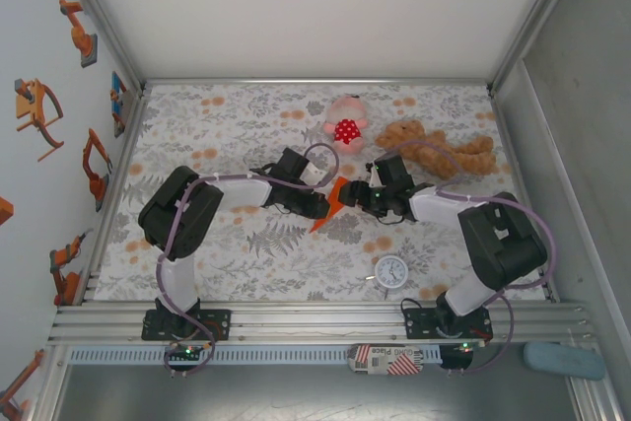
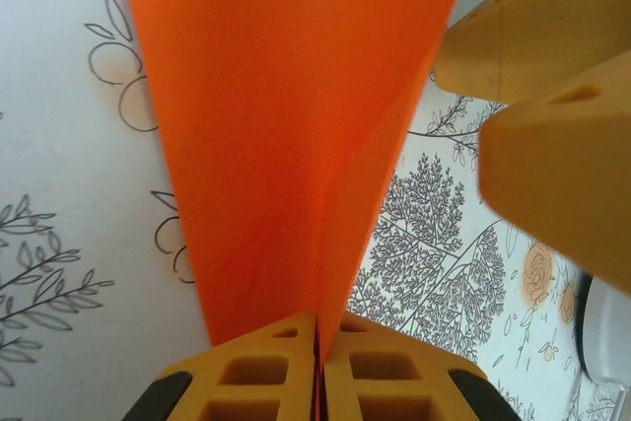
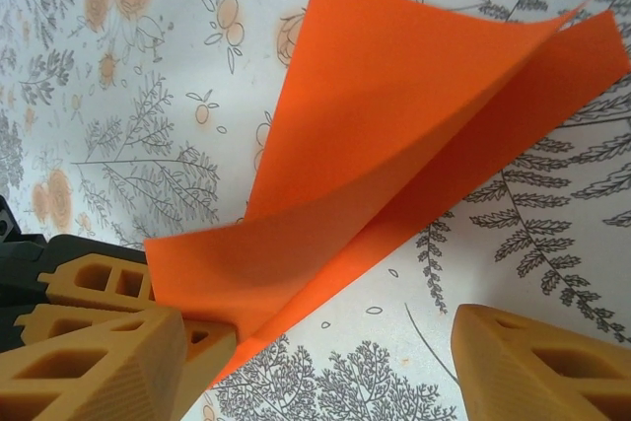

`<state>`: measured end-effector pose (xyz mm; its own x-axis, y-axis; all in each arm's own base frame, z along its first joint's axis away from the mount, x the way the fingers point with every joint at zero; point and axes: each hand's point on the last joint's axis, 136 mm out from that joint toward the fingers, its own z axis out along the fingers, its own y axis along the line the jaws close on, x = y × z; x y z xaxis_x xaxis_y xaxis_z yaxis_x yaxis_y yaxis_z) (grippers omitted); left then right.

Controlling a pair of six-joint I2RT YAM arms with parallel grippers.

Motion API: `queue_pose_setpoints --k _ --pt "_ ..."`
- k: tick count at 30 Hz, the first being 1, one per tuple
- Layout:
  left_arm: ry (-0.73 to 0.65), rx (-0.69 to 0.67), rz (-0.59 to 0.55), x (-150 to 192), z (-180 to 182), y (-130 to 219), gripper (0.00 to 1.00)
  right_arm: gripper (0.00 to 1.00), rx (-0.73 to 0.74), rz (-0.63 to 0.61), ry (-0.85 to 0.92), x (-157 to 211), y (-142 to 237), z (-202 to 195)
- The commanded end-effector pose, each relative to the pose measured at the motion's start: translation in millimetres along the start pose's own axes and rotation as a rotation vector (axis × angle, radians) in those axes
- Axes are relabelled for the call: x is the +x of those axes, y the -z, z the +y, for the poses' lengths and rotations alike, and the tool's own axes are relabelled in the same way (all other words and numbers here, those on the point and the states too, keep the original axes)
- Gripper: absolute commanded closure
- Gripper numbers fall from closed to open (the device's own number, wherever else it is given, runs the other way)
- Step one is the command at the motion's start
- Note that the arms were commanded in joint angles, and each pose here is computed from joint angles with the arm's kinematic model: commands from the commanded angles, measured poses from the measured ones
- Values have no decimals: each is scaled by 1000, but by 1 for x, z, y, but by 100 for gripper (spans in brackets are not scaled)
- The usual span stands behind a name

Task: Fold a paper plane with a square sheet of paper (pick it up from the middle)
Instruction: Fold the wing for the fifth time at the center of the table.

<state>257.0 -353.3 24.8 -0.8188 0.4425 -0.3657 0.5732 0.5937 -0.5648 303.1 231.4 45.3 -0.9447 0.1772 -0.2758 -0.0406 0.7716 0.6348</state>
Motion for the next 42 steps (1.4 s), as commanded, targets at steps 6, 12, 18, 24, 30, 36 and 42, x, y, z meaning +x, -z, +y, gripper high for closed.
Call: queue_pose_setpoints --k 6,12,18,24,30,36,42 --pt "-15 12 47 5 -3 -6 88 25 46 11 -13 -3 -11 0" --pt "-8 19 56 6 -2 -8 87 26 85 20 -37 -3 -16 -7" --pt "-12 23 48 4 -5 -5 84 30 140 41 -75 1 -21 -20" --pt "-26 23 10 -1 -12 6 77 31 183 55 -90 4 -22 -28" --pt "-48 6 -38 -4 -16 18 68 31 191 67 -93 4 -24 -29" --pt "-47 -19 -25 8 -9 19 66 31 190 76 -96 5 -25 -29" --pt "-48 -20 -6 15 -5 15 70 32 188 83 -99 6 -26 -29"
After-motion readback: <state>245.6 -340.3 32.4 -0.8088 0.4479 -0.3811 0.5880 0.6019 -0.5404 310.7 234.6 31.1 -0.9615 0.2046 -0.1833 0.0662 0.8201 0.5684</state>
